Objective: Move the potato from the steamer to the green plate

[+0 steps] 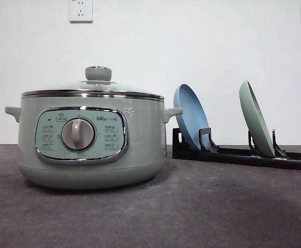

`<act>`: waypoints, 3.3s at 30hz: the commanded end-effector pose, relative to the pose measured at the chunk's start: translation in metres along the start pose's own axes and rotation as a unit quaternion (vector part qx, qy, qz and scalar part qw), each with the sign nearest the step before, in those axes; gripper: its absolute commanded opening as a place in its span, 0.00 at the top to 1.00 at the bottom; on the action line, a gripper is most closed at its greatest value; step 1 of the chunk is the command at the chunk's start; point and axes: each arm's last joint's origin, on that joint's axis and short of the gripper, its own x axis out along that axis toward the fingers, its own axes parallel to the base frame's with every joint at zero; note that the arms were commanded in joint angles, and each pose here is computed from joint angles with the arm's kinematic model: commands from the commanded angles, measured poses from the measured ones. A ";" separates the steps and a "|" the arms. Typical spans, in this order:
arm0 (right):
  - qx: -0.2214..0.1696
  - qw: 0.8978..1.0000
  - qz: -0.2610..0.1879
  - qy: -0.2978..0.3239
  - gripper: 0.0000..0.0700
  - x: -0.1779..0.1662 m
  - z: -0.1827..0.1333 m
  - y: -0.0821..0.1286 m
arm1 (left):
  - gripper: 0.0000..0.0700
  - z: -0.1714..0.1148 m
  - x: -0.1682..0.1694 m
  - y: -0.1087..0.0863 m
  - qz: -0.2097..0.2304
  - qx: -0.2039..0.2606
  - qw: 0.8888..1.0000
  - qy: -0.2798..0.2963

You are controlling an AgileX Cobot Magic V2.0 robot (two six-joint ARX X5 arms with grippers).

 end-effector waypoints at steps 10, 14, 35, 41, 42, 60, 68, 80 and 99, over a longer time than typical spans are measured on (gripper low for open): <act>-0.014 0.995 0.093 0.031 0.99 -0.003 0.094 0.054 | 0.99 0.092 -0.003 -0.057 -0.062 0.059 0.996 0.020; -0.050 0.991 0.124 0.032 0.99 0.002 0.124 0.071 | 0.99 0.116 0.005 -0.073 -0.094 0.097 0.990 0.051; -0.185 0.935 0.236 0.191 0.99 0.026 0.155 0.108 | 0.99 0.133 0.050 -0.098 -0.190 0.149 0.952 0.188; -0.228 0.909 0.272 0.219 0.99 0.027 0.145 0.113 | 0.96 0.131 0.049 -0.099 -0.195 0.148 0.949 0.198; -0.228 0.908 0.273 0.220 0.99 0.027 0.145 0.114 | 0.96 0.130 0.049 -0.099 -0.194 0.147 0.949 0.202; -0.156 0.907 0.236 0.313 0.00 0.059 0.129 0.110 | 0.00 0.124 0.047 -0.100 -0.199 0.144 0.941 0.233; -0.152 0.906 0.235 0.317 0.00 0.063 0.128 0.111 | 0.00 0.124 0.047 -0.100 -0.199 0.143 0.941 0.233; -0.131 0.916 0.207 0.318 0.00 0.100 0.122 0.111 | 0.00 0.122 0.052 -0.100 -0.196 0.142 0.940 0.240; -0.080 0.926 0.045 0.365 0.00 0.253 0.123 0.083 | 0.00 0.119 0.054 -0.104 -0.213 0.156 0.933 0.247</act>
